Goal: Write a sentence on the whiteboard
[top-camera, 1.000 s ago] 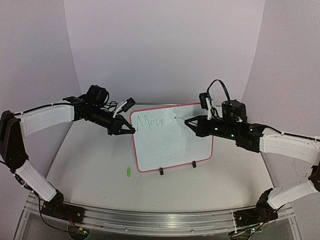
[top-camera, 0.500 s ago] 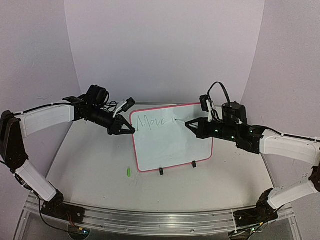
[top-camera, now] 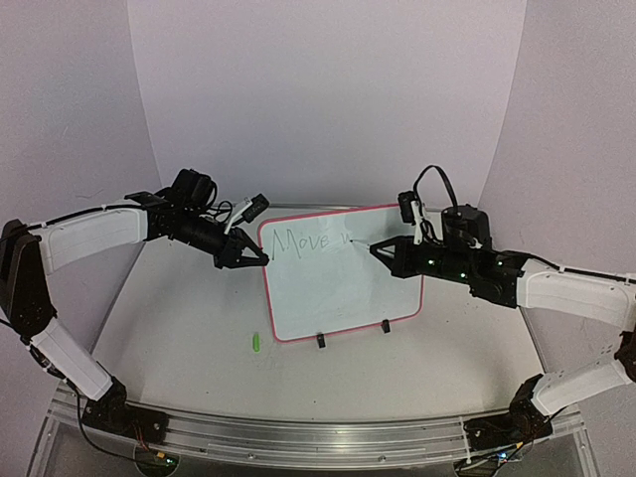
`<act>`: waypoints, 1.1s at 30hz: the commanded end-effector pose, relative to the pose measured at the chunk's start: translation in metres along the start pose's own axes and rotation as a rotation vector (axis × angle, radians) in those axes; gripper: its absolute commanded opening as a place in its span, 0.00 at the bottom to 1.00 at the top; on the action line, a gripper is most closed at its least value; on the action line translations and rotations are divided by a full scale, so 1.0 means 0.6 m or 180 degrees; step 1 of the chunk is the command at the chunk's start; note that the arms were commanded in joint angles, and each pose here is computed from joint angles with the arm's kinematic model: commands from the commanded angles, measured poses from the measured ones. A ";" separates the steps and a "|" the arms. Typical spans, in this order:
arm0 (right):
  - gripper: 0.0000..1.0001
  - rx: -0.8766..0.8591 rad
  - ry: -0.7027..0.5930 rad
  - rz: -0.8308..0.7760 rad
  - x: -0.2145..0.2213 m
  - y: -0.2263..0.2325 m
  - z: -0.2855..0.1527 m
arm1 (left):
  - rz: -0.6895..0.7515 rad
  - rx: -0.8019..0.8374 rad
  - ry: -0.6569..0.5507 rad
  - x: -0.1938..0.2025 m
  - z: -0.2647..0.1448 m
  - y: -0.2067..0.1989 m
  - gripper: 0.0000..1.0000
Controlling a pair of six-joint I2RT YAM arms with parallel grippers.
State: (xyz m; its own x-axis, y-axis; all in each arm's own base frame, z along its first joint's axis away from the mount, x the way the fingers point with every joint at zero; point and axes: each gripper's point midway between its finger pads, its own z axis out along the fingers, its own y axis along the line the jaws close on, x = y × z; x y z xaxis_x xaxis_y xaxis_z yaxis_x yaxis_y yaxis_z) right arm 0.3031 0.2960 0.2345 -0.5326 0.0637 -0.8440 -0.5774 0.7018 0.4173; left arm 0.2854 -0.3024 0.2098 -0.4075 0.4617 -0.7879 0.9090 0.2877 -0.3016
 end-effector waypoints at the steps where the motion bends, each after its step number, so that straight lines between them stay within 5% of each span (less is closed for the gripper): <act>1: 0.00 0.0103 -0.0299 -0.0051 -0.052 0.002 -0.020 | 0.0082 -0.0192 0.0112 0.015 0.003 0.024 0.00; 33: 0.00 -0.0054 -0.0341 -0.0064 -0.053 0.019 -0.048 | 0.0070 -0.0189 0.0125 0.017 0.005 0.026 0.00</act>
State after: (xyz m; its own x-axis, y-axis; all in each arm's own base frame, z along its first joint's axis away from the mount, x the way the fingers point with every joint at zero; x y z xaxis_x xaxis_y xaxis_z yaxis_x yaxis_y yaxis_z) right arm 0.2922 0.2822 0.2836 -0.4389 0.1197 -0.8905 -0.6133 0.6844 0.3943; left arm 0.2854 -0.3024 0.2096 -0.4034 0.4632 -0.7891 0.9109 0.2852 -0.2982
